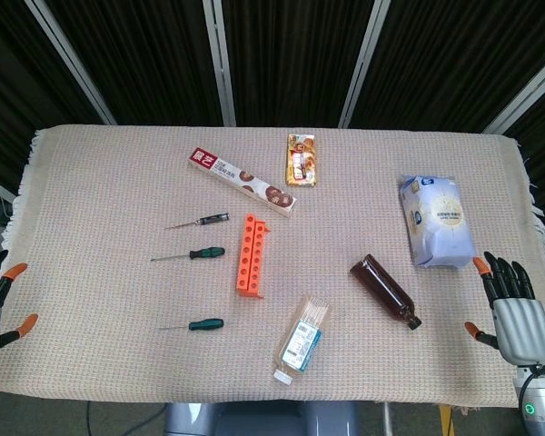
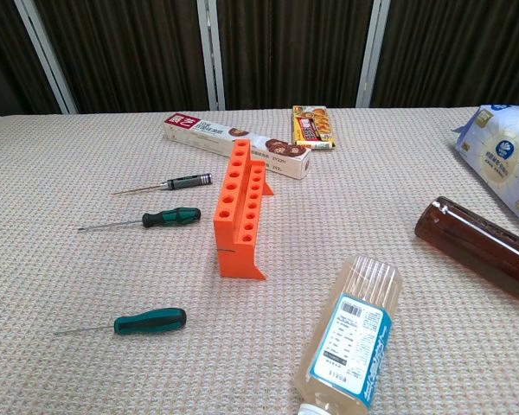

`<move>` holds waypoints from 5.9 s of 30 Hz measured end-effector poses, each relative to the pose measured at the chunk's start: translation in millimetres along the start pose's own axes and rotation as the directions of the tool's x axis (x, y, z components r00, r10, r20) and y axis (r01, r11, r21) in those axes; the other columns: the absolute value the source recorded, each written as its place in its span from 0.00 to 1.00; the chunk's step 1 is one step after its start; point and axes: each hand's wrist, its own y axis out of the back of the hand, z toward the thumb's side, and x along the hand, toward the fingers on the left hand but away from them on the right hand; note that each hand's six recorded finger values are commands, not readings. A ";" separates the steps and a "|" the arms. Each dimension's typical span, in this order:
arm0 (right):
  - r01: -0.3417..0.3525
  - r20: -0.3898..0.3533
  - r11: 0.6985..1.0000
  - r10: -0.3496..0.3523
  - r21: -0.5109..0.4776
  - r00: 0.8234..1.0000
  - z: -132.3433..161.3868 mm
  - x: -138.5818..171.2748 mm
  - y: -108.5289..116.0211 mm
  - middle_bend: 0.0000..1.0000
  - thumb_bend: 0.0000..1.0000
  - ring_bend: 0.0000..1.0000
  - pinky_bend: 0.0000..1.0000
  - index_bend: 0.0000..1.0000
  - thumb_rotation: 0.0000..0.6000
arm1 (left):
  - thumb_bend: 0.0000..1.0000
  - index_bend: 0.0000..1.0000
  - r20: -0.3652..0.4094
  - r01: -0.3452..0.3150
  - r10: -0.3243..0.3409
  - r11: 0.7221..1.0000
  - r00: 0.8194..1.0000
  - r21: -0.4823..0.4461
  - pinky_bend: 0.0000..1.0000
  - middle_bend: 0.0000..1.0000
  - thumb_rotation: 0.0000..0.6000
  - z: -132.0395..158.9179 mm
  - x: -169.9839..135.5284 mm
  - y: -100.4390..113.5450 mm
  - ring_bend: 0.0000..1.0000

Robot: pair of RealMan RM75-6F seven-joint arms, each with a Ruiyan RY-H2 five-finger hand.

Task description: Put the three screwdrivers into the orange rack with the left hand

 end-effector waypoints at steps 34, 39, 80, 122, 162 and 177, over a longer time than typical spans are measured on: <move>-0.011 0.008 1.000 0.011 -0.021 1.000 -10.8 2.6 -3.5 0.00 0.00 0.00 0.00 0.00 1.00 | 0.26 0.25 -0.003 0.043 -0.043 0.999 0.999 0.023 0.00 0.03 1.00 3.7 -3.1 -1.6 0.00; -0.014 0.011 1.000 0.014 -0.021 1.000 -10.9 3.0 -4.4 0.00 0.00 0.00 0.00 0.00 1.00 | 0.26 0.25 0.000 0.051 -0.051 0.998 0.999 0.023 0.00 0.04 1.00 5.3 -1.4 -3.4 0.00; -0.030 0.058 0.999 0.032 -0.029 0.998 -13.5 17.4 -9.4 0.00 0.00 0.00 0.00 0.00 1.00 | 0.12 0.43 0.533 0.098 -0.271 0.939 0.801 0.330 0.00 0.08 1.00 212.9 76.3 -44.1 0.02; -0.063 0.084 0.997 0.067 -0.051 0.994 -25.2 22.2 -16.1 0.00 0.00 0.00 0.00 0.00 1.00 | 0.26 0.38 0.465 0.231 -0.450 0.860 0.763 0.455 0.00 0.03 1.00 312.7 19.7 -122.9 0.00; -0.080 0.105 0.994 0.087 -0.072 0.991 -37.3 22.1 -20.5 0.00 0.00 0.00 0.00 0.00 1.00 | 0.31 0.45 0.461 0.175 -0.396 0.876 0.794 0.450 0.00 0.03 1.00 310.7 -2.1 -128.5 0.00; -0.086 0.117 0.993 0.095 -0.081 0.989 -42.8 24.1 -22.3 0.00 0.00 0.00 0.00 0.00 1.00 | 0.33 0.45 0.452 0.175 -0.407 0.864 0.794 0.472 0.00 0.03 1.00 314.0 -4.5 -134.3 0.00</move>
